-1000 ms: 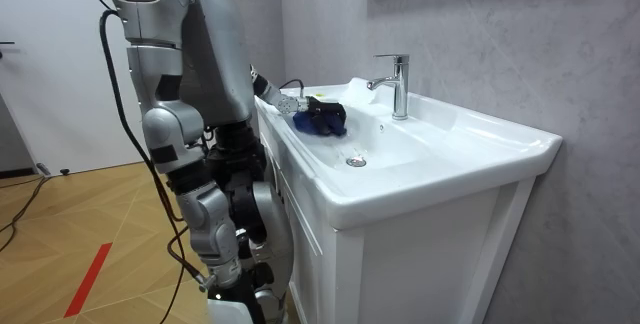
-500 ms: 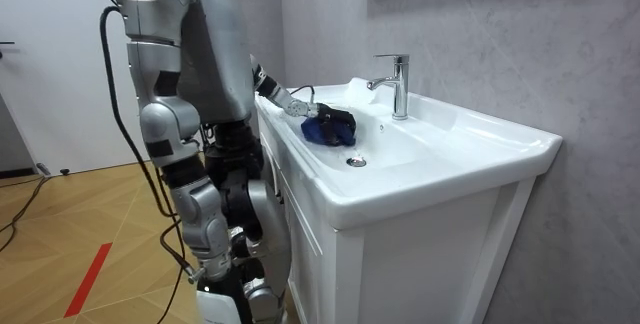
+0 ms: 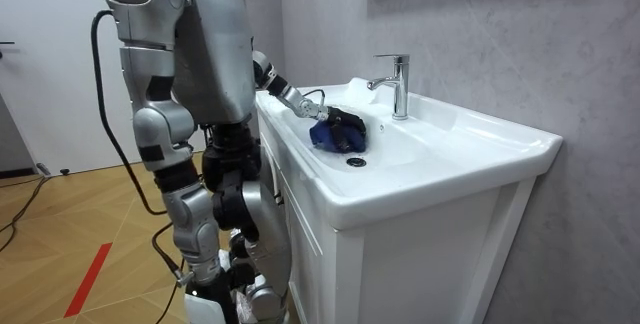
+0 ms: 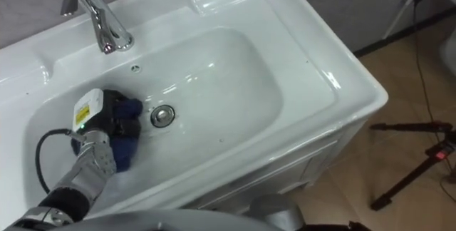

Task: Wipe basin

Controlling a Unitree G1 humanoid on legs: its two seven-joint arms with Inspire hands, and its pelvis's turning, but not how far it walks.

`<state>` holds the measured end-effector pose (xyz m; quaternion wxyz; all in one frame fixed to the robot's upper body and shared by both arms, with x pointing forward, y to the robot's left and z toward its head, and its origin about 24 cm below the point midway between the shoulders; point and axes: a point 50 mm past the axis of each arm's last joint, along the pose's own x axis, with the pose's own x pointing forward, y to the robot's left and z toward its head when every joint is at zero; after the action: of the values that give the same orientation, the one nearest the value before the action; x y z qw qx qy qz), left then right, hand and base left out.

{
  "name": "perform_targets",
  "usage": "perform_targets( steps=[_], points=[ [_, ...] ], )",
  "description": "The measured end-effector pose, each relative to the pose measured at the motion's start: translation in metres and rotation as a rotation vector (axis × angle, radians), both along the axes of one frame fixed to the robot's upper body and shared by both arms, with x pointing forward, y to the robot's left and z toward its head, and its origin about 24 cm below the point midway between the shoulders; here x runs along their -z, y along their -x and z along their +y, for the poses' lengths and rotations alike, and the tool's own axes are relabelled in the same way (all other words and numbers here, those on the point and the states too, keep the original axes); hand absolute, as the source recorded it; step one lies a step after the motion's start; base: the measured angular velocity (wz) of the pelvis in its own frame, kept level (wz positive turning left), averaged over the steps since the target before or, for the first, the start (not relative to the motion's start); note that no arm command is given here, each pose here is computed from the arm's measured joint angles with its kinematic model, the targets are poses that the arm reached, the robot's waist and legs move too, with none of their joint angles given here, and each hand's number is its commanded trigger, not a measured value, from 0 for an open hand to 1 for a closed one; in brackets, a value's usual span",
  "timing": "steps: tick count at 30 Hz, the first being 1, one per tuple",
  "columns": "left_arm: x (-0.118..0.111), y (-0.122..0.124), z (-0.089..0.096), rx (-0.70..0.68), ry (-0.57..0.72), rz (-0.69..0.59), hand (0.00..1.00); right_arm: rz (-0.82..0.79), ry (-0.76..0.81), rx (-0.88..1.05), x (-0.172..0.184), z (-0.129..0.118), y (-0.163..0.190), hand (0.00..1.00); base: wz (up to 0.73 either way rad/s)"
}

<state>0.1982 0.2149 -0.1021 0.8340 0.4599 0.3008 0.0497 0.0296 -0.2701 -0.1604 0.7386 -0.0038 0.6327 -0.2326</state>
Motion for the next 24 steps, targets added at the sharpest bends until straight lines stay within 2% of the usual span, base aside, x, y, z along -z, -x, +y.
perform_targets(
  steps=[4, 11, 12, 15, 17, 20, 24],
  points=[
    [-0.001, -0.006, -0.001, -0.034, 0.060, 0.001, 1.00, 0.007, -0.007, -0.015, 0.001, 0.004, 0.000, 0.00, 0.00],
    [-0.002, -0.019, -0.011, -0.151, 0.313, -0.010, 1.00, 0.049, -0.033, -0.050, 0.004, 0.012, 0.001, 0.00, 0.00],
    [-0.002, -0.024, -0.022, -0.141, 0.383, -0.005, 1.00, 0.039, -0.038, -0.045, 0.004, 0.013, -0.001, 0.00, 0.08],
    [-0.004, -0.032, -0.039, -0.066, 0.420, 0.011, 1.00, 0.018, -0.043, -0.042, 0.004, 0.015, -0.006, 0.00, 0.02],
    [-0.006, -0.037, -0.054, -0.027, 0.492, 0.033, 1.00, -0.013, -0.044, -0.045, 0.003, 0.017, -0.013, 0.00, -0.02],
    [-0.010, -0.044, -0.065, -0.055, 0.616, 0.028, 1.00, -0.052, -0.052, -0.022, 0.002, 0.020, -0.020, 0.00, 0.07],
    [-0.016, -0.052, -0.084, 0.003, 0.671, 0.053, 1.00, -0.102, -0.062, -0.056, -0.001, 0.024, -0.035, 0.00, 0.09]
  ],
)
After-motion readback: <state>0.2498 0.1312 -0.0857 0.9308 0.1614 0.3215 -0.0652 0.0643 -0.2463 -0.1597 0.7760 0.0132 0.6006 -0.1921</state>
